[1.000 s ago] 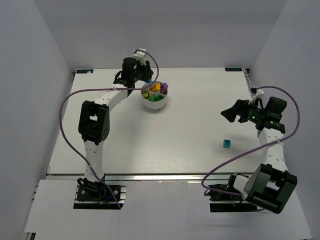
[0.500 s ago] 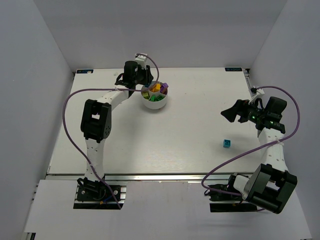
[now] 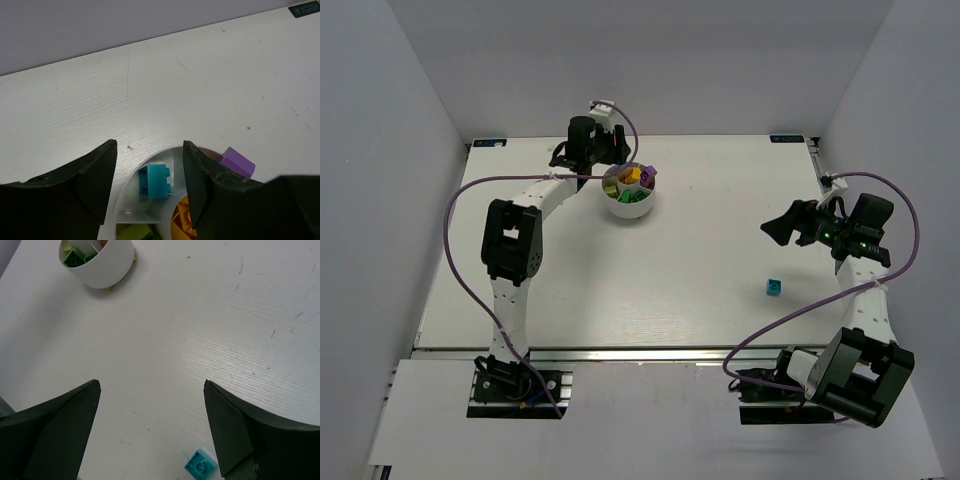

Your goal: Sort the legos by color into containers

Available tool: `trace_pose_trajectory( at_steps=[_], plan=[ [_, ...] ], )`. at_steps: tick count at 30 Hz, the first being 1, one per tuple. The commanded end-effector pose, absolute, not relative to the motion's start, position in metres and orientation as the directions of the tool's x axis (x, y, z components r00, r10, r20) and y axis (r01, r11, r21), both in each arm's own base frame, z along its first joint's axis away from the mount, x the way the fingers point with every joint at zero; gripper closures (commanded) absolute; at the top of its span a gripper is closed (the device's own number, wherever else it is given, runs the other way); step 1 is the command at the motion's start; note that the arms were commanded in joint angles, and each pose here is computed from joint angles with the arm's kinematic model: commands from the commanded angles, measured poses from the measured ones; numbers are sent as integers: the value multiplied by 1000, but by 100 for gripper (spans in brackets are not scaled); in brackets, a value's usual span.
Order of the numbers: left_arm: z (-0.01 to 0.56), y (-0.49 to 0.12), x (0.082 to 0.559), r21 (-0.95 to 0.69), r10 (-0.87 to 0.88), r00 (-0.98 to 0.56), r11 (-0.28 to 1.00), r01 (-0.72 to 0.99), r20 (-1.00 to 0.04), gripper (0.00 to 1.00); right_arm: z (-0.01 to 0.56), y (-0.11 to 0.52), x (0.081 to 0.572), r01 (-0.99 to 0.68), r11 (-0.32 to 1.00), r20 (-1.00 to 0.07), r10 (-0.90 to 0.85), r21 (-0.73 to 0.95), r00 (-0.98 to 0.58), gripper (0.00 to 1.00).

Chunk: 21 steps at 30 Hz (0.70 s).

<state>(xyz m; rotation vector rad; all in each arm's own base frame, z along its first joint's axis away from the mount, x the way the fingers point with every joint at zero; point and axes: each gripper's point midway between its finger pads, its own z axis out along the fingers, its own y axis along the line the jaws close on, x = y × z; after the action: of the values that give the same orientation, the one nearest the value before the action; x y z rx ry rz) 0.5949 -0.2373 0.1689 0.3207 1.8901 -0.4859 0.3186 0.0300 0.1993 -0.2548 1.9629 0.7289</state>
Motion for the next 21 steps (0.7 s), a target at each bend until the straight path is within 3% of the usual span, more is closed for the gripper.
trace_pose_trajectory(
  at_steps=[1, 3, 4, 6, 7, 8, 9, 10, 11, 13, 14, 15, 17, 21],
  plan=[
    [250, -231, 593, -163, -70, -225, 891, 425, -972, 35, 204, 37, 313, -548, 767, -895, 77, 335, -440, 11],
    [261, -222, 587, -167, -92, -205, 906, 389, -974, 38, 201, 45, 307, -639, 722, -923, -1, 265, -384, 15],
    [295, -215, 577, -178, -130, -149, 910, 375, -980, 48, 198, 48, 303, -677, 698, -933, -36, 233, -358, 18],
    [297, -200, 561, -208, -163, -166, 927, 311, -973, 73, 186, 55, 292, -779, 616, -951, -155, 118, -267, 33],
    [330, -193, 540, -236, -206, -127, 920, 313, -970, 95, 183, 57, 290, -802, 593, -950, -198, 80, -242, 38],
    [334, -194, 526, -245, -211, -133, 910, 336, -968, 100, 183, 51, 294, -803, 595, -939, -260, 27, -224, 45],
    [336, -195, 511, -254, -213, -149, 898, 359, -965, 100, 175, 46, 295, -805, 594, -923, -307, 6, -233, 58],
    [344, -193, 483, -273, -227, -162, 878, 393, -960, 100, 172, 42, 298, -799, 602, -909, -339, -12, -241, 63],
    [343, -199, 465, -285, -218, -195, 842, 459, -956, 89, 169, 27, 307, -764, 642, -874, -403, -58, -272, 68],
    [339, -201, 419, -302, -208, -234, 804, 512, -950, 55, 157, 2, 316, -676, 734, -809, -434, -64, -396, 59],
    [337, -198, 404, -310, -213, -239, 798, 518, -947, 29, 155, -2, 317, -647, 760, -789, -428, -51, -440, 51],
    [336, -202, 384, -315, -210, -247, 774, 549, -946, 21, 155, -9, 321, -615, 787, -769, -419, -42, -483, 39],
    [305, -193, 356, -385, -230, -338, 759, 524, -913, 12, 145, -16, 313, -519, 854, -714, -344, 32, -610, 32],
    [279, -175, 306, -384, -224, -346, 767, 515, -911, 9, 124, -8, 295, -404, 904, -655, -220, 142, -723, 30]
  ],
)
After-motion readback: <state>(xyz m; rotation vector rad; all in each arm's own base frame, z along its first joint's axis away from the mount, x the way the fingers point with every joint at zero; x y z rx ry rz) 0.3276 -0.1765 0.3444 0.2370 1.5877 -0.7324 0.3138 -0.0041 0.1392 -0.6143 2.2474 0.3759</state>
